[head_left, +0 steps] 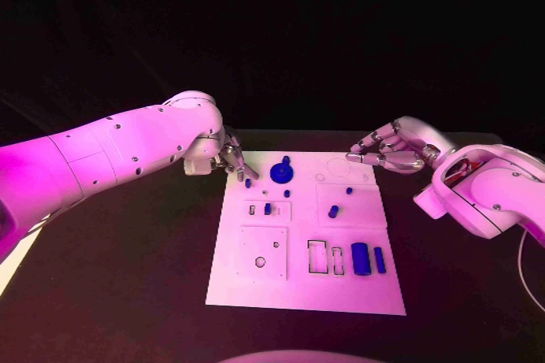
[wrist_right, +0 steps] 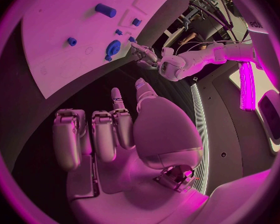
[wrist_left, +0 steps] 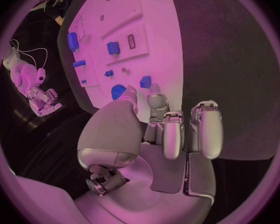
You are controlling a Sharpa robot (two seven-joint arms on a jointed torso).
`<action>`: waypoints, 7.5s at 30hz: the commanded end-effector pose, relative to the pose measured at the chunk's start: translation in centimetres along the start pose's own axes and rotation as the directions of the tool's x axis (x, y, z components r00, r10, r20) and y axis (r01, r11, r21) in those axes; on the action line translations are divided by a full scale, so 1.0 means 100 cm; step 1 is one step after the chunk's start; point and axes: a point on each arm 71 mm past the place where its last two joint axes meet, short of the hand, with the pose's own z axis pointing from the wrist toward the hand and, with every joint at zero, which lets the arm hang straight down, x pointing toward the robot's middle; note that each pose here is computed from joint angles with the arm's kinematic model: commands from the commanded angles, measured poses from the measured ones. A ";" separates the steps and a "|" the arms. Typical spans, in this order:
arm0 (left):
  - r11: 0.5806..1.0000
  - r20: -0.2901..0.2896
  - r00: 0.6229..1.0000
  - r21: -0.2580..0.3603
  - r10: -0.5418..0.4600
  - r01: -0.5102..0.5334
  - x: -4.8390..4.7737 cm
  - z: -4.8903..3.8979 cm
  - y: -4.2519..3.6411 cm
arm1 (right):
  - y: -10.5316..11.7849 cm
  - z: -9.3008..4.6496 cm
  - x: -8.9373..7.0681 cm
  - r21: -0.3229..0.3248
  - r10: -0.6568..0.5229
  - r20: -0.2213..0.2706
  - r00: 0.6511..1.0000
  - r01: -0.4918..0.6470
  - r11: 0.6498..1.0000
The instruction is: Assemble the parts on the task board
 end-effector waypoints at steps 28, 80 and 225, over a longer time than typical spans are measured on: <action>0.999 -0.037 0.999 -0.052 0.015 -0.017 0.0070 0.0046 -0.0002 | 0.002 0.000 0.002 -0.014 -0.004 -0.016 1.000 0.003 1.000; 0.986 0.063 0.990 0.116 -0.130 0.122 0.0711 -0.0273 0.0148 | 0.002 0.002 0.003 -0.010 0.004 -0.027 1.000 -0.004 1.000; 0.719 0.493 0.856 0.650 -0.155 -0.245 0.0684 -0.0409 -0.0468 | 0.003 0.003 0.007 -0.022 0.011 -0.038 0.999 -0.012 1.000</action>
